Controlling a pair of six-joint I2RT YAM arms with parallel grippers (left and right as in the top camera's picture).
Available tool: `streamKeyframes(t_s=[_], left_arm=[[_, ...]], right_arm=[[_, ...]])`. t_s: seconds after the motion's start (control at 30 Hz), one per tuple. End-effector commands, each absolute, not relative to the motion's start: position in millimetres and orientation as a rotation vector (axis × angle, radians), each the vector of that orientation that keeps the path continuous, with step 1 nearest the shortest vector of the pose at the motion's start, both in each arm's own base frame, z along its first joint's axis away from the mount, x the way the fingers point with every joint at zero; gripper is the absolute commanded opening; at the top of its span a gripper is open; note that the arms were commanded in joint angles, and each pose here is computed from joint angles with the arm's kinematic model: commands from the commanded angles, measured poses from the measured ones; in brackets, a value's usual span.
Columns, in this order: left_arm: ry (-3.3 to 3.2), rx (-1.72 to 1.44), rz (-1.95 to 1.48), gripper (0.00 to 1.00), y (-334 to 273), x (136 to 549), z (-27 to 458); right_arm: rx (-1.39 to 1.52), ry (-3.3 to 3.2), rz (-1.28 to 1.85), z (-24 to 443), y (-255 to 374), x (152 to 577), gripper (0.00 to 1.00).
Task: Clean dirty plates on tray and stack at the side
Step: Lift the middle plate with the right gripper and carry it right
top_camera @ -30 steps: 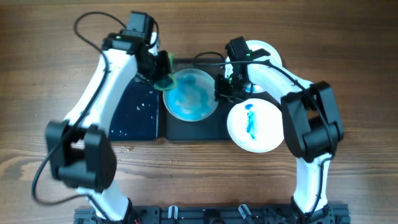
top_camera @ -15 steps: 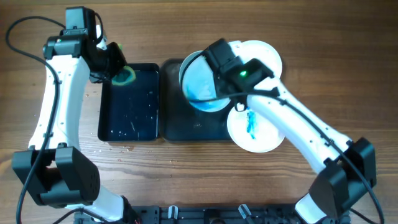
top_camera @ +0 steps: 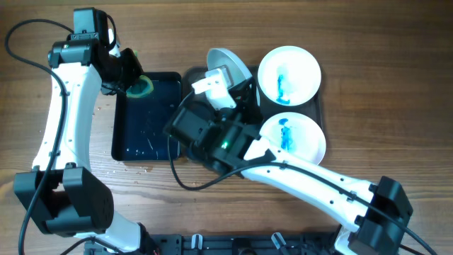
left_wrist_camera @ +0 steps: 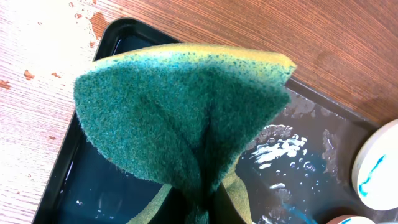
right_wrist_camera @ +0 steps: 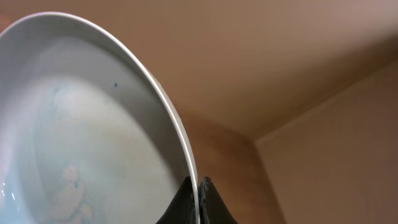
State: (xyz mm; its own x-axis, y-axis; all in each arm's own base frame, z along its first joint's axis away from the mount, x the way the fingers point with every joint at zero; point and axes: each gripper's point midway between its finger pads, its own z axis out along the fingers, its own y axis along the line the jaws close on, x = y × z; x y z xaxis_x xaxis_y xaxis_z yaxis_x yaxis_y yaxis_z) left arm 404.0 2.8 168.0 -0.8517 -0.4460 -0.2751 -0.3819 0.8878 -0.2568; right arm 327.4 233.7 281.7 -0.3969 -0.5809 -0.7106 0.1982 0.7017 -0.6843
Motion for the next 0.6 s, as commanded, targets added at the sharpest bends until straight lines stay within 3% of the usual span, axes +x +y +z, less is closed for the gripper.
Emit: streamKeyframes(t_s=[0.0,0.27,0.37,0.57], left_arm=[[2.703,-0.626,-0.264,0.04,5.2,405.8,175.5],[2.72,-0.563,-0.277,0.04,-14.1,405.9,175.4],[2.731,-0.516,-0.285,0.04,-27.8,405.1,175.4],[2.746,-0.46,-0.296,0.04,-44.9,403.7,174.8]], right_arm=[[-0.232,1.684,-0.935,314.7,225.7,320.5,0.04],[-0.334,2.031,-0.499,252.4,257.4,329.6,0.04],[-0.194,2.333,-0.14,222.8,245.0,330.9,0.04],[0.002,2.616,0.352,214.1,202.9,345.7,0.04]])
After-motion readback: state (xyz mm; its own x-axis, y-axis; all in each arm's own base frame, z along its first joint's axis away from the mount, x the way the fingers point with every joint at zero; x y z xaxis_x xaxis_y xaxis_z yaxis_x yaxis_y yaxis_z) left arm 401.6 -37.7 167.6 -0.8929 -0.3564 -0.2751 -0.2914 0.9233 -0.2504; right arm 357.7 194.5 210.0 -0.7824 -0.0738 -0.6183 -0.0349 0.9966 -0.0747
